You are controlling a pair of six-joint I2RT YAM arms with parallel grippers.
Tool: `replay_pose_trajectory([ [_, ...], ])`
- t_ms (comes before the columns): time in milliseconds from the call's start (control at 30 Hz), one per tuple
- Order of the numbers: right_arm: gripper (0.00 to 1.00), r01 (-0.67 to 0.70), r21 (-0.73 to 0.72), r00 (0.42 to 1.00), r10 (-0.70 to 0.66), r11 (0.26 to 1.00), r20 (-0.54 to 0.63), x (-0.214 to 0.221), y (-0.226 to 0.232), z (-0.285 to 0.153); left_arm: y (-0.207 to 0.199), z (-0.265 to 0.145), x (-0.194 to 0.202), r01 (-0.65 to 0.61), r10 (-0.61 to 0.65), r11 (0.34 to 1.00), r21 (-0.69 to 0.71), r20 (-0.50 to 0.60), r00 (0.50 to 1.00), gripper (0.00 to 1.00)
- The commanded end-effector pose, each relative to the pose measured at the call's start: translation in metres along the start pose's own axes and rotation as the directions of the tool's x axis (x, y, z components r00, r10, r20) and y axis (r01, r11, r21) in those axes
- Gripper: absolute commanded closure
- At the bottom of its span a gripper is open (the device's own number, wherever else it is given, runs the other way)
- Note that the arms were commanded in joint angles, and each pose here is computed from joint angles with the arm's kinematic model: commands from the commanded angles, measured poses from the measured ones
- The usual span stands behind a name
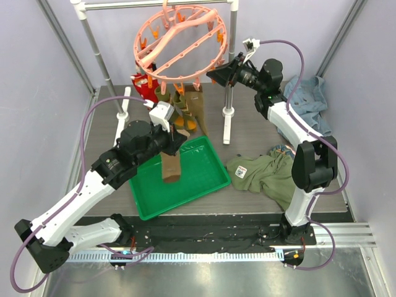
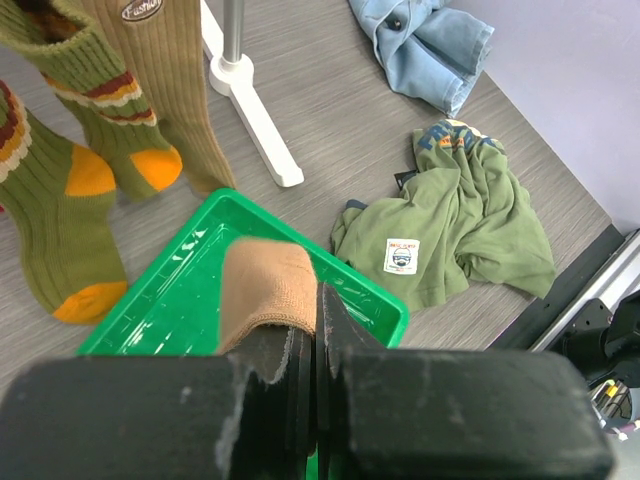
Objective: Remove the socks clipped to the hanger
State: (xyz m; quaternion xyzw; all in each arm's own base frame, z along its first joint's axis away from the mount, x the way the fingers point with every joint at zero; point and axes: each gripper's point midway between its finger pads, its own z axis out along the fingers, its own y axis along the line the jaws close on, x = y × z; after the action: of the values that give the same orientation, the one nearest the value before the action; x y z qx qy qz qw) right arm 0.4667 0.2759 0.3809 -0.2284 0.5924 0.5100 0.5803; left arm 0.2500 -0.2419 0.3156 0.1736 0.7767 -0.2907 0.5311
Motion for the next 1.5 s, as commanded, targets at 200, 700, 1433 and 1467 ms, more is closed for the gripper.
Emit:
replay_pose_trajectory([
  [200,0.30,-0.045,0.123,0.998,0.039,0.991,0.045,-0.009,0.003,-0.021,0.005,-0.028,-0.016,0.025,-0.024,0.999,-0.040,0.042,0.999,1.00],
  [700,0.27,-0.096,0.315,0.995,0.100,0.944,0.003,0.048,0.017,-0.087,0.037,-0.020,0.069,0.142,-0.180,0.965,-0.223,-0.161,0.970,1.00],
  [1433,0.28,0.068,0.330,0.991,-0.025,0.942,-0.132,0.095,0.013,-0.041,0.043,-0.005,-0.025,0.005,0.008,0.963,-0.269,0.047,0.999,0.00],
  [1467,0.28,0.079,0.322,0.991,-0.040,0.944,-0.125,0.095,0.012,-0.037,0.043,-0.007,-0.037,-0.009,0.030,0.961,-0.277,0.074,0.997,0.00],
])
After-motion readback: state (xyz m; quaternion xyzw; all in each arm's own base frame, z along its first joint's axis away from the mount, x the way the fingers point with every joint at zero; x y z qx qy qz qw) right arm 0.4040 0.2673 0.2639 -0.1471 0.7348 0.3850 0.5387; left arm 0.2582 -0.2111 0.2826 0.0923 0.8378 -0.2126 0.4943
